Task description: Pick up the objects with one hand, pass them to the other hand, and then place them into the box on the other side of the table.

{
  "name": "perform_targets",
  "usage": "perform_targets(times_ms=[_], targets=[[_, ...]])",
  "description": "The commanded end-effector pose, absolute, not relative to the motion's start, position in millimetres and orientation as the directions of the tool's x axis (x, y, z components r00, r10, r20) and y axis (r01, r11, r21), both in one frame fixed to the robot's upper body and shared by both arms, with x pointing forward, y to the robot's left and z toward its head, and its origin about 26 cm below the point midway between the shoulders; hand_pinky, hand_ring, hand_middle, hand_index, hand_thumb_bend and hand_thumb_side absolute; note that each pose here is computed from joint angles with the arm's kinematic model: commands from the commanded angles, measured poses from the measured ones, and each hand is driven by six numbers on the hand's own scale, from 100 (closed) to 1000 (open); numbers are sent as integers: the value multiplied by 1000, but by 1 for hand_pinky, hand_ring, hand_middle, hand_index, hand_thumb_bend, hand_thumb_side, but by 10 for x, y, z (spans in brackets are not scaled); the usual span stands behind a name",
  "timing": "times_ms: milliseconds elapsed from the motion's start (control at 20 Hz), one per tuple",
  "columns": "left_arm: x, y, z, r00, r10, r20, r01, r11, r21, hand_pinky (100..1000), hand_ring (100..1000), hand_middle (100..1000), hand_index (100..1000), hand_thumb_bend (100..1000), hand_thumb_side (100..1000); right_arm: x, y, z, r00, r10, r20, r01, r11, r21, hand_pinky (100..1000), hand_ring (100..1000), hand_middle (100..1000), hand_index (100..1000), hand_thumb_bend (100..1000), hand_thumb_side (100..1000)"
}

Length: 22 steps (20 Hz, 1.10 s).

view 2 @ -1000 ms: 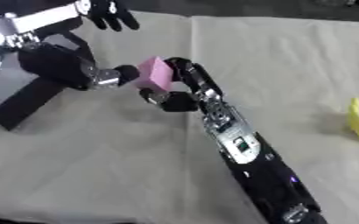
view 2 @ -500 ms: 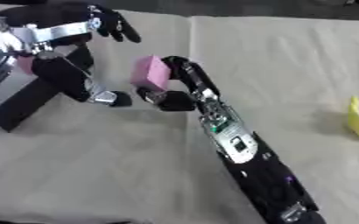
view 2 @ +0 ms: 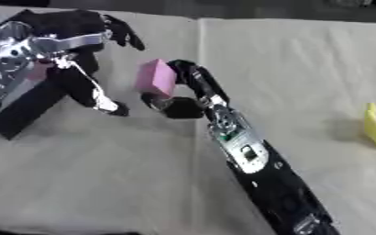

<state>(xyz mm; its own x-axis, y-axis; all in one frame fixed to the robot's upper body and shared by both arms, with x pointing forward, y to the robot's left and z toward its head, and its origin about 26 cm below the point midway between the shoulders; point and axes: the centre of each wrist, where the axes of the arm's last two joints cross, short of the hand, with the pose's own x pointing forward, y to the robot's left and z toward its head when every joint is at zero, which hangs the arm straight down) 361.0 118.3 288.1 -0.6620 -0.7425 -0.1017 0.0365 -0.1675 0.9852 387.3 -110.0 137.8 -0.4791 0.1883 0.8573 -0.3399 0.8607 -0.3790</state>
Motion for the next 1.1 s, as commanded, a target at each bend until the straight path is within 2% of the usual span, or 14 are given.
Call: perform_targets(times_ms=[50, 350, 450, 1100], targets=[[3642, 1158, 2948, -653, -744, -139, -11, -174, 985, 892, 844, 820, 885, 658, 315, 3859, -1071, 1464, -514, 162, 842, -348, 858, -377, 827, 686, 575, 664, 473, 100], [3739, 1120, 2890, -638, -761, -116, -8, -144, 990, 882, 837, 816, 884, 597, 332, 3847, -1043, 1434, -534, 153, 832, -359, 849, -387, 828, 686, 574, 664, 471, 100], [3756, 1119, 2873, -635, -767, -96, -3, -122, 992, 876, 832, 812, 880, 566, 371, 3846, -1056, 1423, -535, 156, 830, -359, 847, -391, 827, 686, 574, 664, 471, 100], [3818, 1083, 2776, -633, -774, -30, 57, -86, 995, 868, 827, 805, 863, 588, 422, 3809, -1051, 1463, -559, 149, 816, -369, 836, -406, 826, 685, 582, 662, 469, 100]])
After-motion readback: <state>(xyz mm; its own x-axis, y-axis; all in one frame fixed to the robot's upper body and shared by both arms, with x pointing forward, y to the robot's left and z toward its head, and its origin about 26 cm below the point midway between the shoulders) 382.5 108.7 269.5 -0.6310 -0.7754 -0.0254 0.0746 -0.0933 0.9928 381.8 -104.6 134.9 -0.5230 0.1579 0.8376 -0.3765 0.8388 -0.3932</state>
